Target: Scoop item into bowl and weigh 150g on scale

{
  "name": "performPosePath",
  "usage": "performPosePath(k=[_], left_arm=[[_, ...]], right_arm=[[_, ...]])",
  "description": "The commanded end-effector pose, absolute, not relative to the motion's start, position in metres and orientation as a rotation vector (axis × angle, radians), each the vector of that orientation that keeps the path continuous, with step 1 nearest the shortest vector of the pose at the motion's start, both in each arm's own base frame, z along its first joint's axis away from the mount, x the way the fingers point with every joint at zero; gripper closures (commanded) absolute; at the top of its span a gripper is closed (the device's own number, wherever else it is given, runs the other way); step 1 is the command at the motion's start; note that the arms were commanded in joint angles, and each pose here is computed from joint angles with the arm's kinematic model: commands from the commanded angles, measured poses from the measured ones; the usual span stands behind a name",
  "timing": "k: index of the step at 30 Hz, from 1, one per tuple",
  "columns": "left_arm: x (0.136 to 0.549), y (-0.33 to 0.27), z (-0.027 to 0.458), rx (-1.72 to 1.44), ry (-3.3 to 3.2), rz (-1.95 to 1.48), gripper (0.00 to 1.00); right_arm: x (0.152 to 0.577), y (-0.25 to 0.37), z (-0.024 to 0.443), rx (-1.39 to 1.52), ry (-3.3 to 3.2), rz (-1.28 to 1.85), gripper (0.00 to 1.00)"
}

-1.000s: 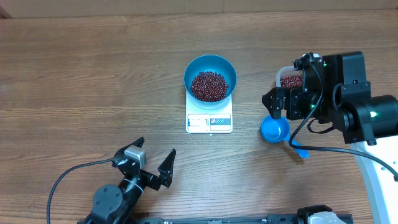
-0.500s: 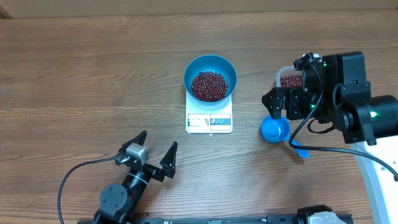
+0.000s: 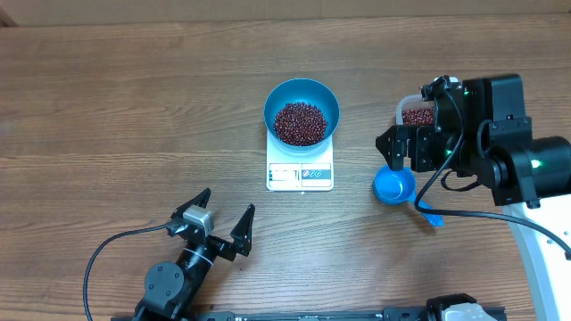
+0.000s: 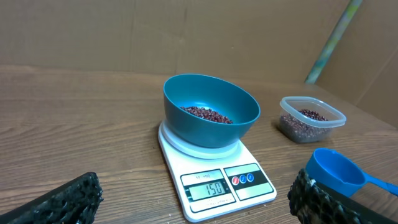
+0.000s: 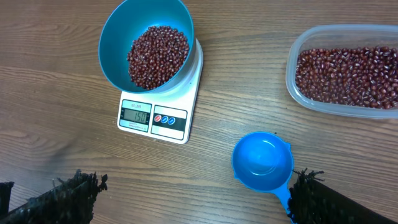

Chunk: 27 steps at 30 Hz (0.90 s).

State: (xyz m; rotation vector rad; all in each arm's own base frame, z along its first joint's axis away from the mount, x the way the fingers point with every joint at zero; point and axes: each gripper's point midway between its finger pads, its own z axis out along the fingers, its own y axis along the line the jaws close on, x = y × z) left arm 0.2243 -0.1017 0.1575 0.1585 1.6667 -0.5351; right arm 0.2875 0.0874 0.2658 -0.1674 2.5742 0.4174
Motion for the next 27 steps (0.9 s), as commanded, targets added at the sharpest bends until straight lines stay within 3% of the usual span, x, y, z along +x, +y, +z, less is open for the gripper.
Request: performPosePath(k=[1,19,27], left_arm=[[0.226,-0.097,0.157,0.163,1.660,-0.496,0.00],[0.226,-0.097,0.157,0.163,1.660,-0.496,0.00],[0.226,-0.097,0.157,0.163,1.660,-0.496,0.00]], right_arm=[[0.289,0.090,0.278,-0.181,2.533,0.424,0.00],[0.285,0.084,0.281,-0.169,2.529,0.388,0.00],[0.279,0.081,0.288,-0.188,2.198,0.377,0.00]])
